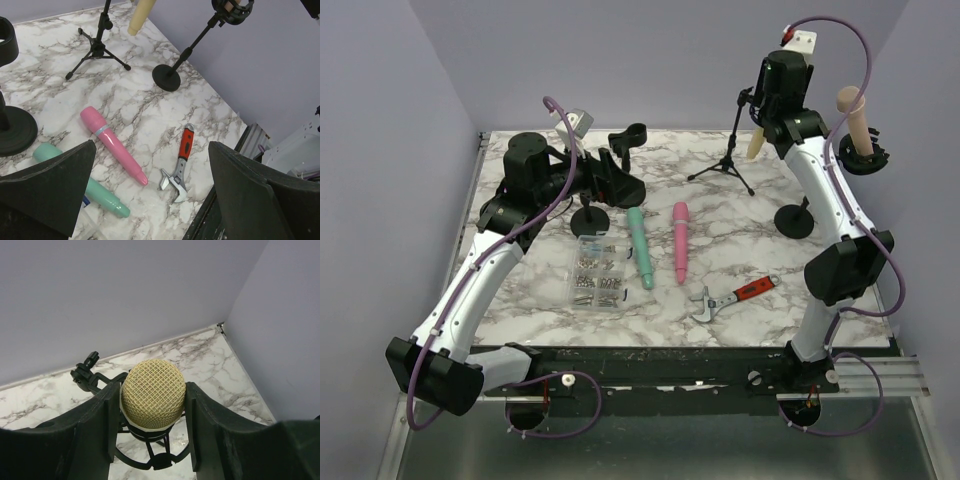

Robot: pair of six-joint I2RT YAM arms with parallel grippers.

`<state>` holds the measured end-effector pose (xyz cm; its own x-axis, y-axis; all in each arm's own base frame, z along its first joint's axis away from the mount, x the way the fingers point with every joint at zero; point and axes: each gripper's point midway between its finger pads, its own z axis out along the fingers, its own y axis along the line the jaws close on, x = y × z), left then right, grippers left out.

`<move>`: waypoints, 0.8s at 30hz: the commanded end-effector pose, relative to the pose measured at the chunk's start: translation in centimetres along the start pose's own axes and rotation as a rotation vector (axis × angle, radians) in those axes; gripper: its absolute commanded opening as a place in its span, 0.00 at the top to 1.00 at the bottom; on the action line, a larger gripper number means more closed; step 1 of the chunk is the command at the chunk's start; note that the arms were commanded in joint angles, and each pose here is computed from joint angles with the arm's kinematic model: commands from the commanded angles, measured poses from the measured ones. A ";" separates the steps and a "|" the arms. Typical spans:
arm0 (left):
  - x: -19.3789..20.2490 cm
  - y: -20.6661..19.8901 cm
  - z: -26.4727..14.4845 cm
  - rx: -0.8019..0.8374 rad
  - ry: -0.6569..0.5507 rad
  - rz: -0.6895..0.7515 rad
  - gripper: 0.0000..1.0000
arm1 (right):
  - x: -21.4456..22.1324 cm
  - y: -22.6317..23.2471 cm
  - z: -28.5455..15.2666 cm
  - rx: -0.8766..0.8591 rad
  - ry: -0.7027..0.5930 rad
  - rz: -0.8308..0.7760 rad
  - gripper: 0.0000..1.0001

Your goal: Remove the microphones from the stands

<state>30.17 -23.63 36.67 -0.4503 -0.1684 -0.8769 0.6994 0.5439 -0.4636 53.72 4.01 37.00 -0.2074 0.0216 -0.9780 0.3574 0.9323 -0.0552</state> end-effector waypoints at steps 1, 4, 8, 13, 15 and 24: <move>-0.6 -1.1 -0.5 0.035 -0.021 0.038 0.01 | -4.3 0.0 -1.2 -0.046 -0.084 0.040 0.77; -0.5 -1.1 -0.5 0.037 -0.021 0.035 0.01 | -6.4 -0.1 -1.9 -0.066 -0.125 0.036 0.79; -0.5 -1.1 -0.5 0.037 -0.023 0.033 0.02 | -9.5 -0.7 -3.1 -0.077 -0.177 0.039 0.83; -0.7 -1.3 -0.6 0.040 -0.029 0.038 0.01 | -13.3 -2.2 -5.7 -0.083 -0.265 0.043 0.87; -0.7 -1.3 -0.6 0.041 -0.029 0.036 0.01 | -14.6 -2.7 -7.0 -0.103 -0.298 0.064 0.88; -0.7 -1.6 -0.7 0.049 -0.033 0.033 0.02 | -17.1 0.6 -13.1 -0.462 -0.372 0.133 0.99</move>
<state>30.02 -23.59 36.88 -0.4430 -0.1716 -0.8799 0.7034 0.5420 -0.4599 48.06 5.37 52.65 0.0813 0.0277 -0.9963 0.1445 0.9887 0.0392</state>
